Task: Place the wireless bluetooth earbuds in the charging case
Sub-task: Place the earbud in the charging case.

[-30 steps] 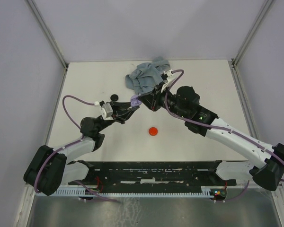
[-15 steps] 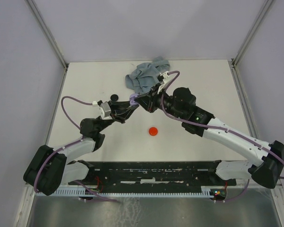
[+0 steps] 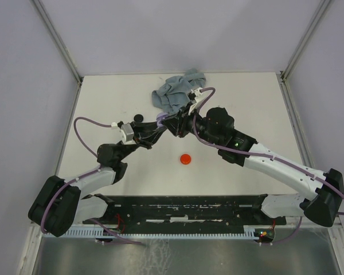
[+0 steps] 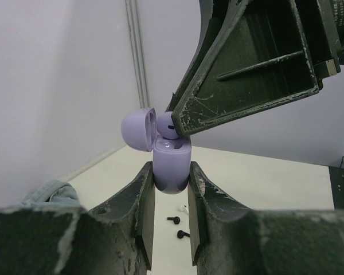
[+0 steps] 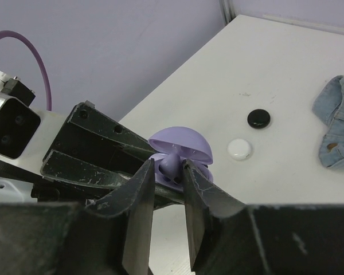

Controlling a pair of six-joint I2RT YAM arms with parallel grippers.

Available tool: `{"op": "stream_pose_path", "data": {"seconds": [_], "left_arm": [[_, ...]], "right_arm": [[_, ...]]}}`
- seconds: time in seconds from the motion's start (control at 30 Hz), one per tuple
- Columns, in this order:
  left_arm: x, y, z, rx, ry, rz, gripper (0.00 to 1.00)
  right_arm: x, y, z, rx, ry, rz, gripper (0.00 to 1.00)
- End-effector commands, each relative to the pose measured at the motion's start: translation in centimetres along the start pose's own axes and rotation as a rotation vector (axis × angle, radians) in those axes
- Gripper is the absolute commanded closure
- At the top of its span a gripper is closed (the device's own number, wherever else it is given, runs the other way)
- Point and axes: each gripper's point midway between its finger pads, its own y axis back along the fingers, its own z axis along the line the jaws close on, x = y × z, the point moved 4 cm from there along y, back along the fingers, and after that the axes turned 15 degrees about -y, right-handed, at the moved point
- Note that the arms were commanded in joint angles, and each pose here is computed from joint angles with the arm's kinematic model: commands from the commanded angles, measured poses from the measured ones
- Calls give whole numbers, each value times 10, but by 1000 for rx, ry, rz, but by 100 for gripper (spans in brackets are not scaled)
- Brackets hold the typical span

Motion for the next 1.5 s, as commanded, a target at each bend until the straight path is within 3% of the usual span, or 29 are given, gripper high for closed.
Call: {"op": "stream_pose_path", "data": {"seconds": [0.0,0.57,0.77,1.0,1.23,1.47], "left_arm": [[-16,-2,5,-41,-29,-66,97],[6,10,-1,-53,5,13,97],[10,10,-3,-39,10,24,97],[11,11,-5,-28,8,28,97],[29,25,-7,-65,18,109,97],[42,41,-11,-105,49,179,97]], "right_arm": [[-15,2,8,7,2,-52,64],[-37,14,3,137,83,-53,45],[-29,7,6,133,124,49,44],[-27,8,-11,240,139,74,42],[-42,15,-60,376,147,120,38],[-52,19,-161,622,163,155,37]]}}
